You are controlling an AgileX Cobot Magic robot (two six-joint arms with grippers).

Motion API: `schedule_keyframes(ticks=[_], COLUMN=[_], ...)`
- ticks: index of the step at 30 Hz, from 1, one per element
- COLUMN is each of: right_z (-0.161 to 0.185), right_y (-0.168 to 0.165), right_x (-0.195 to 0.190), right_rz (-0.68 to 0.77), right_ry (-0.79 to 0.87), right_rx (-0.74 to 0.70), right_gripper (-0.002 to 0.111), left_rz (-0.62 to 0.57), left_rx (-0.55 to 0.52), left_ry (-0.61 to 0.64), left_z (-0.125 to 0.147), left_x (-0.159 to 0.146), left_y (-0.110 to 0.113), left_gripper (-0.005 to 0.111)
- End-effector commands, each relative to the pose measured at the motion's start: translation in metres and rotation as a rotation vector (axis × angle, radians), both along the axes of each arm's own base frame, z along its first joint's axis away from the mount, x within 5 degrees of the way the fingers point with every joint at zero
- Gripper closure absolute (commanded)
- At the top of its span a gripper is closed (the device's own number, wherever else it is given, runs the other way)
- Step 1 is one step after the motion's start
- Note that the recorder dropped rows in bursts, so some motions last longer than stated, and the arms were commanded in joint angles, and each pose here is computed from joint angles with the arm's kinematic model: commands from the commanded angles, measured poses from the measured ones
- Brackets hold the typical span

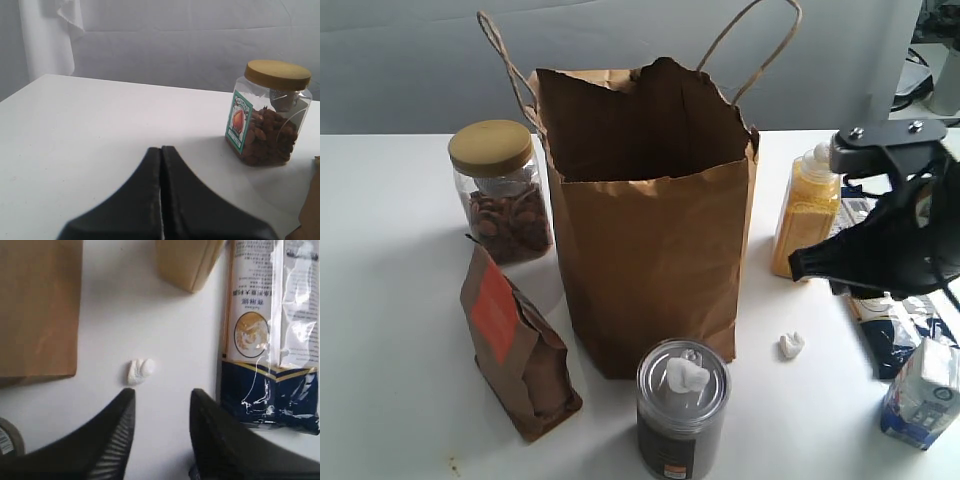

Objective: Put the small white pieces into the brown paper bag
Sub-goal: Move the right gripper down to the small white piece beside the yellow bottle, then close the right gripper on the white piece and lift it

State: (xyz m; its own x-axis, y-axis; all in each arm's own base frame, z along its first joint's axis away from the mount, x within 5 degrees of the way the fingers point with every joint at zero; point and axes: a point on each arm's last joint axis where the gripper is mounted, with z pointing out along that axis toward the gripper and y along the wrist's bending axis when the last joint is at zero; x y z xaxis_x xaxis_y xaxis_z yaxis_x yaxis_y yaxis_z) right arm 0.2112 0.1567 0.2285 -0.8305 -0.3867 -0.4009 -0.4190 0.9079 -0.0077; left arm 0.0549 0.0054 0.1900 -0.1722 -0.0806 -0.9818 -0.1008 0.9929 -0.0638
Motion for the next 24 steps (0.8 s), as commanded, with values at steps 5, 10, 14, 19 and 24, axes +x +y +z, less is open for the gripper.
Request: schedule_keyframes(ticks=[5,10,14,19,24], right_z=[-0.056,-0.076,-0.088,-0.101,-0.111], right_y=[0.02,0.028,0.036,0.042,0.043], right_x=[0.022,0.029,0.026,0.025,0.025], right_rz=[-0.005,0.0,0.014,0.025,0.027], right_ry=[0.077,0.081,0.105,0.121,0.139], right_rx=[-0.039,-0.023,-0.027,-0.027,-0.041], right_gripper=[0.056,0.056,0.056,0.056,0.057], left_rz=[-0.008,-0.008,-0.008,-0.008,-0.008], left_rx=[-0.01,-0.012,-0.01,-0.01,-0.01], left_ry=[-0.003,-0.003,-0.003,-0.003,-0.003], left_z=[-0.001,-0.001,-0.001,-0.001,-0.001], left_x=[0.0,0.0,0.0,0.0,0.0], left_y=[-0.001,-0.001,-0.001,-0.001,-0.001], left_gripper=[0.107,0.107,0.107,0.107,0.107])
